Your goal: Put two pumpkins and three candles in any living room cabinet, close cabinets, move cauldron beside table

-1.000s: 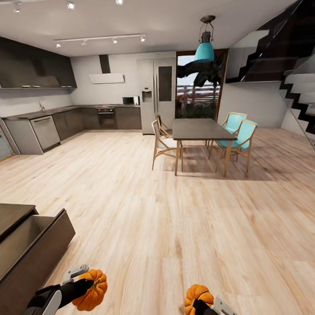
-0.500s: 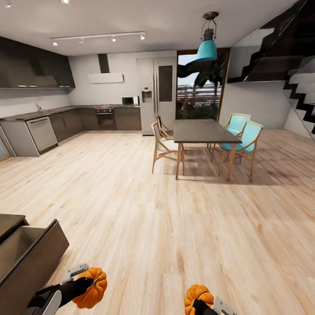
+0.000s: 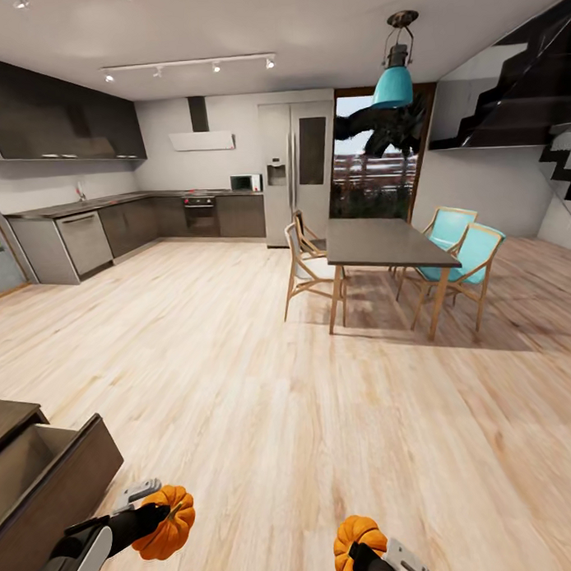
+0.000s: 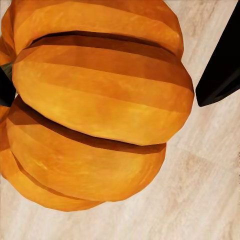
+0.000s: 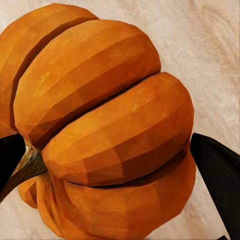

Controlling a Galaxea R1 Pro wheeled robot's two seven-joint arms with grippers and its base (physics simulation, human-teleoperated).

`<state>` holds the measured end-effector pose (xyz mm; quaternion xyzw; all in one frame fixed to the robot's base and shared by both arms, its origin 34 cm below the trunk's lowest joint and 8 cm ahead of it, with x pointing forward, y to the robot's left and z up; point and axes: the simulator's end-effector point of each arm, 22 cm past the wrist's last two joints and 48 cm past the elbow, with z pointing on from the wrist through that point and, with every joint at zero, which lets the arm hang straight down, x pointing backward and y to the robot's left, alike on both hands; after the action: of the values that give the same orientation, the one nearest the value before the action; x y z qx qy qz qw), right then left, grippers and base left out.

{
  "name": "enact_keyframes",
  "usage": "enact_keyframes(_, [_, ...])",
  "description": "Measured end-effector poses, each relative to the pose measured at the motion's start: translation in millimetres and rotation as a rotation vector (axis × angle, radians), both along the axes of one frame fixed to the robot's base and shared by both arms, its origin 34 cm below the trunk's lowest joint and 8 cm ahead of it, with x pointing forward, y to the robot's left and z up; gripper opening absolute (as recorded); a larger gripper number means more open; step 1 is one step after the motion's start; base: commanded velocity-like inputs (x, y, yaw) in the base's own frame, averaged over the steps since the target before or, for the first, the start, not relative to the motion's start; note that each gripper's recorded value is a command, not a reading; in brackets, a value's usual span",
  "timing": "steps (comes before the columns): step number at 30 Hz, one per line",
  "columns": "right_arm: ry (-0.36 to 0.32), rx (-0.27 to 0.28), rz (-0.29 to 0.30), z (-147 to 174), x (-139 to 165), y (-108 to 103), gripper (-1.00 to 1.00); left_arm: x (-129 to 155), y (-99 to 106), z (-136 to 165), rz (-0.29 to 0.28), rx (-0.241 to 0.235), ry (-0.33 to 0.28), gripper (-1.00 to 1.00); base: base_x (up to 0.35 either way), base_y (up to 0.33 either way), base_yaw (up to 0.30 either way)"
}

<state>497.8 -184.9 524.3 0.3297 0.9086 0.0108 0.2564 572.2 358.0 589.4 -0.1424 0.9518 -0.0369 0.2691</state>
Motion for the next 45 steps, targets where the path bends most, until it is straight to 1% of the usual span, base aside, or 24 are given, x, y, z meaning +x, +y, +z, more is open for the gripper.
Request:
enact_keyframes(9, [0.000, 0.000, 0.002, 0.1, 0.0, 1.3, -1.00, 0.0, 0.0, 0.0, 0.001, -0.001, 0.000, -1.00, 0.304, -0.149, 0.243])
enact_keyframes(45, [-0.001, 0.000, 0.007, 0.3, 0.2, 2.4, -1.00, -0.1, 0.6, -0.2, 0.001, -0.001, 0.000, -1.00, 0.254, -0.245, 0.288])
